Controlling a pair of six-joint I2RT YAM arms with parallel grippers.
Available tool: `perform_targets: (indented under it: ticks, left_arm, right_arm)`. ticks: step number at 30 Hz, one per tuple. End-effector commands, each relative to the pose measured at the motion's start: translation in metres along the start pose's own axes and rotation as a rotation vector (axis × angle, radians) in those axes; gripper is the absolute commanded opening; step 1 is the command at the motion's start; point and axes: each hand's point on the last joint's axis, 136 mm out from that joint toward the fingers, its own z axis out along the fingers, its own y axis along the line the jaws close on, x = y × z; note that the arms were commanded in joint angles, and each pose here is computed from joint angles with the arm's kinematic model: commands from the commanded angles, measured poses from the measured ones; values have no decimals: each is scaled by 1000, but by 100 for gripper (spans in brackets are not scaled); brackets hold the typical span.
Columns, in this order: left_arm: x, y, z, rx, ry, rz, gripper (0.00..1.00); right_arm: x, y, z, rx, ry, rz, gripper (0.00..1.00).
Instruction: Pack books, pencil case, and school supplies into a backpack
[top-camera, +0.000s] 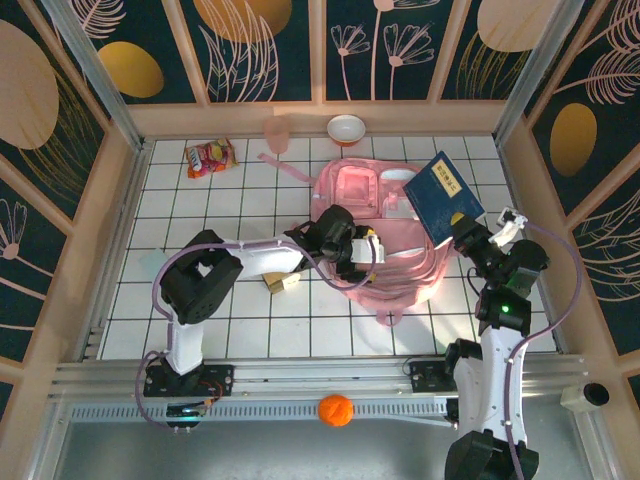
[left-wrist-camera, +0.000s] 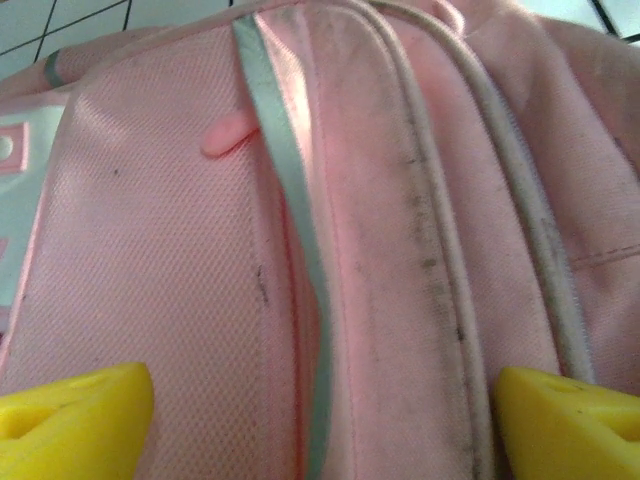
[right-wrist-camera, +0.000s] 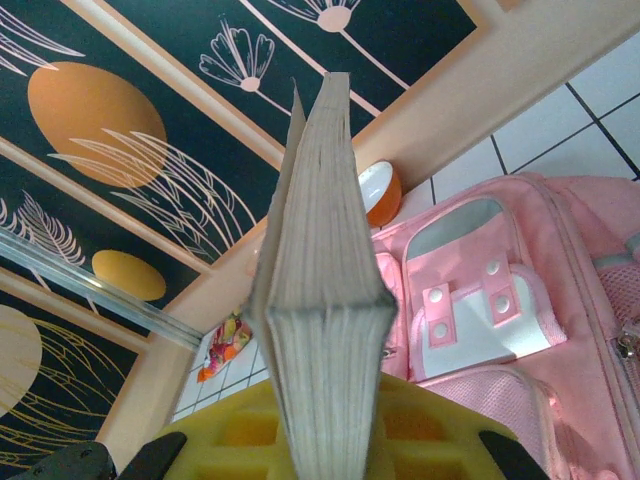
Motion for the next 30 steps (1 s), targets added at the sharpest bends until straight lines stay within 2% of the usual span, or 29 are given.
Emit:
perform_targets:
  ticks: [1, 6, 8, 10, 11, 14, 17, 18, 21, 26, 30]
  left_arm:
    - [-1, -27, 6, 113, -12, 13, 87]
    - [5, -23, 12, 77, 15, 14, 87]
    - [11, -8, 16, -9, 45, -11, 86]
    - [16, 14, 19, -119, 76, -38, 79]
    - [18, 19, 21, -143, 92, -47, 73]
    - [13, 26, 17, -168, 92, -78, 47]
    - [1, 20, -1, -155, 57, -93, 11]
    - [0, 20, -8, -173, 52, -108, 2]
    - [2, 15, -29, -215, 52, -179, 0]
    - [7, 19, -54, -313, 38, -416, 0]
    - [-3, 35, -72, -409, -15, -575, 0]
  right_arm:
    - [-15, 22, -4, -58, -29, -41, 0]
    - [-14, 24, -5, -67, -26, -43, 0]
    - [-15, 24, -5, -68, -27, -47, 0]
    - [-15, 25, -5, -68, -27, -49, 0]
    - [-15, 24, -5, -66, -26, -49, 0]
    - [-14, 24, -5, -65, -25, -52, 0]
    - [-14, 24, -5, -62, -21, -55, 0]
    - [-13, 24, -5, -65, -17, -57, 0]
    - [-13, 25, -4, -69, -12, -62, 0]
    - [-10, 23, -1, -73, 12, -40, 0]
    - [-12, -2, 3, 66, 13, 156, 0]
